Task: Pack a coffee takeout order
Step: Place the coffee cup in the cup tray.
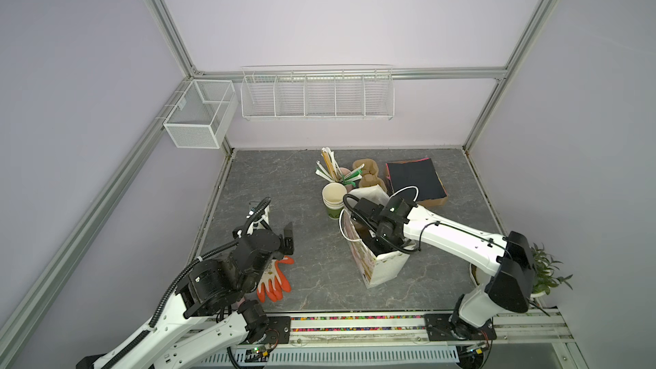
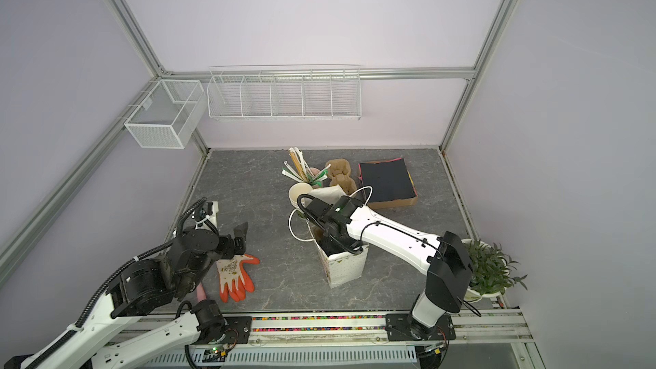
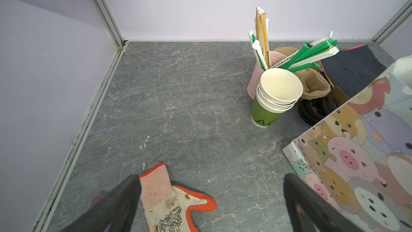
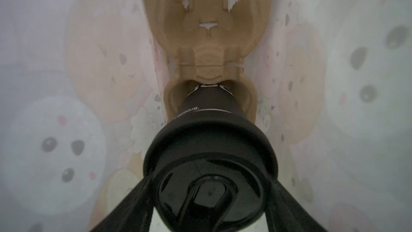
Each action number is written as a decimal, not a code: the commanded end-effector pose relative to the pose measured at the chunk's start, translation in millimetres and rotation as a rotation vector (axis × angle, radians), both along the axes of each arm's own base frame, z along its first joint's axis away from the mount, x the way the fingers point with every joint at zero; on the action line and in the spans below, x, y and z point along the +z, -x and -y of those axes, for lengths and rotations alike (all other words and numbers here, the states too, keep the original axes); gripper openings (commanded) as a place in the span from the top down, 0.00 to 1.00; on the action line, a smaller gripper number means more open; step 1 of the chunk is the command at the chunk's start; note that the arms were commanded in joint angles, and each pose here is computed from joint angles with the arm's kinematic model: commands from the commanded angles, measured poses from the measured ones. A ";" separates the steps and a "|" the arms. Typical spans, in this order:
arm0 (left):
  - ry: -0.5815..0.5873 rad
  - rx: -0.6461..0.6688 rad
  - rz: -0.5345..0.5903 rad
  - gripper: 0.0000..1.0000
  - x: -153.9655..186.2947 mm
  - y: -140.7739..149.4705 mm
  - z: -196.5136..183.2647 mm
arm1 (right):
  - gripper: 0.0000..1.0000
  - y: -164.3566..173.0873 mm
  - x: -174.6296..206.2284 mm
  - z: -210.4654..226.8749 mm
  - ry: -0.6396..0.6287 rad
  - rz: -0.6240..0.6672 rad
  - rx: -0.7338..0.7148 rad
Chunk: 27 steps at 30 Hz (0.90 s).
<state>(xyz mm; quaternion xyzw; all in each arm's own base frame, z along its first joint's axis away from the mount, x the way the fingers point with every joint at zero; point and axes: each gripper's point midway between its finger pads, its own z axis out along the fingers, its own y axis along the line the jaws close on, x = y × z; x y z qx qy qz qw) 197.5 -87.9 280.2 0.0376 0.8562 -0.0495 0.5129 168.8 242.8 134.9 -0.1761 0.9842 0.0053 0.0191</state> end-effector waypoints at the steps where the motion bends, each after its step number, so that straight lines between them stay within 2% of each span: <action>1: -0.024 0.000 -0.008 0.00 -3.5 1.0 -3.2 | 0.27 5.8 -15.7 -3.9 -0.015 -0.046 0.000; 13: -0.029 -0.001 -0.011 0.00 -4.3 0.7 -2.6 | 0.27 7.4 -23.5 -1.6 -0.022 -0.049 0.009; 27: -0.040 -0.004 -0.022 0.00 -7.1 -0.5 -0.5 | 0.27 19.6 -51.1 2.3 0.018 -0.135 0.028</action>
